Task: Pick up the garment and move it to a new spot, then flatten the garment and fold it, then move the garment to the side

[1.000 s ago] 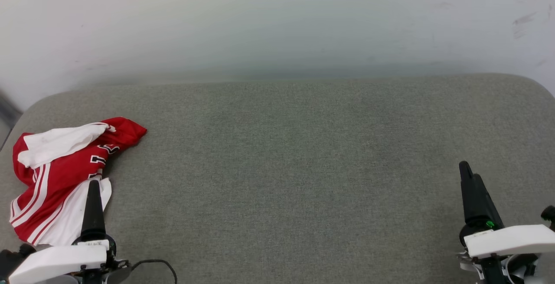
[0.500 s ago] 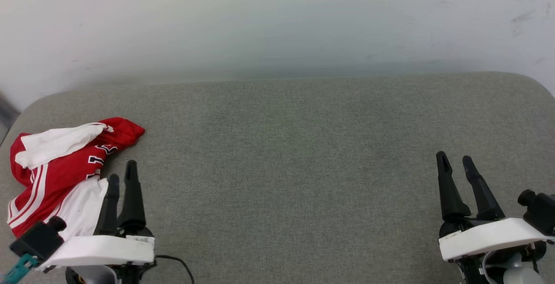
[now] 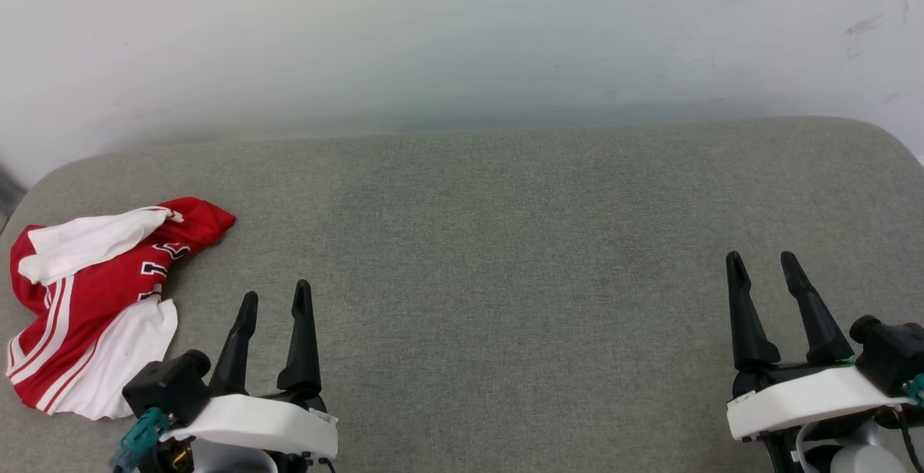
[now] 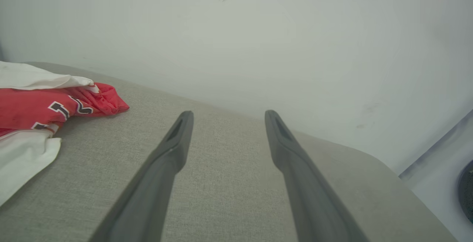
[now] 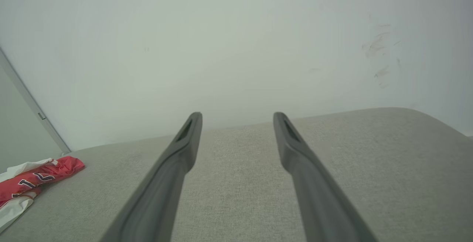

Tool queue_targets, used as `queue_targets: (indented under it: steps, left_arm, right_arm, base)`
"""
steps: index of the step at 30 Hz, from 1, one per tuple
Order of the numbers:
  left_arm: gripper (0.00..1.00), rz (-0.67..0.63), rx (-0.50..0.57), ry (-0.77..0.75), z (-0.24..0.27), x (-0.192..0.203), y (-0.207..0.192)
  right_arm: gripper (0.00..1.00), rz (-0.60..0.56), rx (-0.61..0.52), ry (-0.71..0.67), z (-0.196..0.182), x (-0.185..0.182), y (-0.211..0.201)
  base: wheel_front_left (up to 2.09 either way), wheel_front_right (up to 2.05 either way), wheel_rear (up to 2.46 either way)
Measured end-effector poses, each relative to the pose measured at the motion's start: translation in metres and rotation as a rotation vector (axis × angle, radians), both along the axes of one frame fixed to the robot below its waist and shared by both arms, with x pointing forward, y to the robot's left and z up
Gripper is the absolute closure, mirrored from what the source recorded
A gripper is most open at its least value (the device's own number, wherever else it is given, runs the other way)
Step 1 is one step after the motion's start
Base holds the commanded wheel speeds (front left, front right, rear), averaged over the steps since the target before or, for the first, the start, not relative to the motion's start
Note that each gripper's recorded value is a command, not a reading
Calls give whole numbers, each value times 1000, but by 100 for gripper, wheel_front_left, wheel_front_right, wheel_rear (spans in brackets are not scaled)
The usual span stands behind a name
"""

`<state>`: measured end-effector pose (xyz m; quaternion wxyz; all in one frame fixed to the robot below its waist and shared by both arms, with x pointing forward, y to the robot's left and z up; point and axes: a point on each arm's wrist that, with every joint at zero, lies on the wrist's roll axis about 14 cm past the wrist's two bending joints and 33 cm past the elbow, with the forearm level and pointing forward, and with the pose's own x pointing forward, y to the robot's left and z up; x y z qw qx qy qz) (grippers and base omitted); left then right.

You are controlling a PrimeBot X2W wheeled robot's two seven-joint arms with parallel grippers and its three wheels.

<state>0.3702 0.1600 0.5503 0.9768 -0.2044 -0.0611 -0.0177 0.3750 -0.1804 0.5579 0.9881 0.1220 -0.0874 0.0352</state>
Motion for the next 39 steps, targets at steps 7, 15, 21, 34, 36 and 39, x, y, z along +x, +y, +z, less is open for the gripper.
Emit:
queue_targets:
  steps: [7,15,21,34,36,39]
  left_arm:
    - [0,-1,103,6,-3,-2,-10]
    - [0,-29,153,-27,4,-4,-21]
    - [0,-49,196,-25,-3,-7,-27]
    - [0,-48,294,-53,-5,-12,-34]
    - [0,-60,293,-66,-2,-13,-36]
    - [0,-63,282,-80,1,-14,-38]
  right_arm:
    - [0,-7,-85,19,-9,-2,0]
    - [0,-5,-139,24,-14,-3,3]
    - [0,-10,-177,20,-16,-4,2]
    - [0,9,-295,-6,-14,-6,11]
    - [0,17,-307,-10,-14,-6,14]
    - [0,21,-285,-2,-17,-7,15]
  base:
    - [0,0,0]
    - [0,0,0]
    - [0,0,0]
    - [0,0,0]
    - [0,0,0]
    - [0,0,0]
